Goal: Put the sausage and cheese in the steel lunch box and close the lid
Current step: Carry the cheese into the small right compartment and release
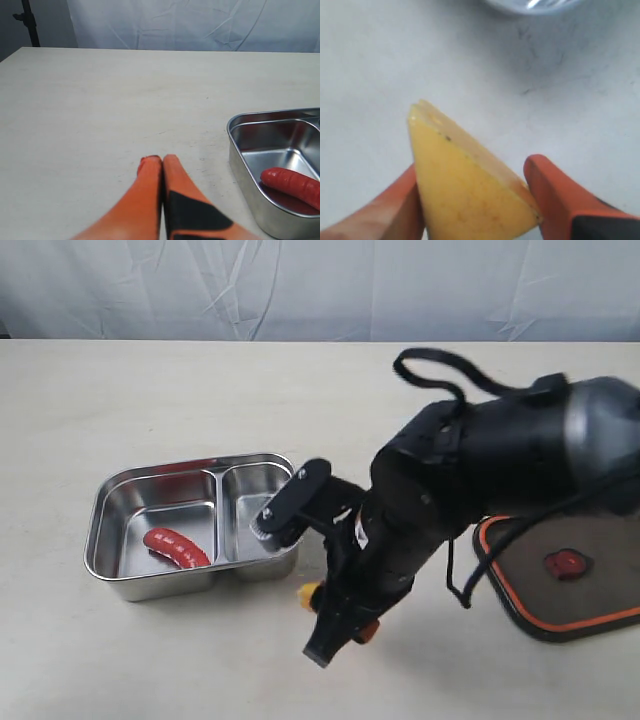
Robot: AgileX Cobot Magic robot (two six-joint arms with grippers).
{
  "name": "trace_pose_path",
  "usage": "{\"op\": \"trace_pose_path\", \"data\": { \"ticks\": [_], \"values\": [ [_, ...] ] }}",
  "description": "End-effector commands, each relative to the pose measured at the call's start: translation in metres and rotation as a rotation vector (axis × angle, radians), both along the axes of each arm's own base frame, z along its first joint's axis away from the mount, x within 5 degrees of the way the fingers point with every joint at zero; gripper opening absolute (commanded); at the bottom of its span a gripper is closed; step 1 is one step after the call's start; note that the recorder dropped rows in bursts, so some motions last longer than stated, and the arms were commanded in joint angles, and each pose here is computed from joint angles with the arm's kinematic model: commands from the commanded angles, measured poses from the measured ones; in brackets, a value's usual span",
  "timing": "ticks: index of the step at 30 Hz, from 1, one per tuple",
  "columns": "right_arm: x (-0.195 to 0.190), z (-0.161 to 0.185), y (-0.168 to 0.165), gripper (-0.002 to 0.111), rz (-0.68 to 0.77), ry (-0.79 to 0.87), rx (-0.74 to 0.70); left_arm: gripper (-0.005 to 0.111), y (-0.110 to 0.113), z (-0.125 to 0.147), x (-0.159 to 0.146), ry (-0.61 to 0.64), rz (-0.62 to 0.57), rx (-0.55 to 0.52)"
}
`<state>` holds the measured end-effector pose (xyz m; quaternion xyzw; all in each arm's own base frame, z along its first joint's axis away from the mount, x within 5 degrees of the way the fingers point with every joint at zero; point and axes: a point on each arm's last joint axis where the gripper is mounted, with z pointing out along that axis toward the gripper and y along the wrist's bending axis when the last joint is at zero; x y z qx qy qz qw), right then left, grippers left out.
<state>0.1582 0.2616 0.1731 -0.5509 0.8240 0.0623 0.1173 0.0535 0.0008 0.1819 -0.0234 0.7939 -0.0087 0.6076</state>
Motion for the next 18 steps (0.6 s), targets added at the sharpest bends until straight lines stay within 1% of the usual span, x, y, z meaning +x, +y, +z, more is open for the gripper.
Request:
{"op": "trace_pose_path", "data": {
  "ticks": [1, 3, 5, 10, 15, 16, 18],
  "values": [
    [0.004, 0.042, 0.006, -0.001, -0.084, -0.091, 0.215, 0.0, 0.0, 0.001, 0.0, -0.015, 0.003, 0.005],
    [0.012, 0.053, 0.017, -0.001, -0.102, -0.127, 0.289, 0.0, 0.0, 0.001, 0.0, -0.015, 0.003, 0.005],
    [0.021, 0.058, 0.031, -0.001, -0.104, -0.135, 0.312, 0.0, 0.0, 0.001, 0.0, -0.015, 0.003, 0.005],
    [0.042, 0.045, 0.065, -0.001, -0.106, -0.122, 0.291, 0.0, 0.0, 0.001, 0.0, -0.015, 0.003, 0.005],
    [0.055, 0.024, 0.08, -0.001, -0.123, -0.136, 0.247, 0.0, 0.0, 0.001, 0.0, -0.015, 0.003, 0.005],
    [0.059, 0.019, 0.081, 0.001, -0.137, -0.148, 0.234, 0.0, 0.0, 0.001, 0.0, -0.015, 0.003, 0.005],
    [0.065, 0.013, 0.082, 0.009, -0.182, -0.147, 0.226, 0.0, 0.0, 0.001, 0.0, -0.015, 0.003, 0.005]
  ]
}}
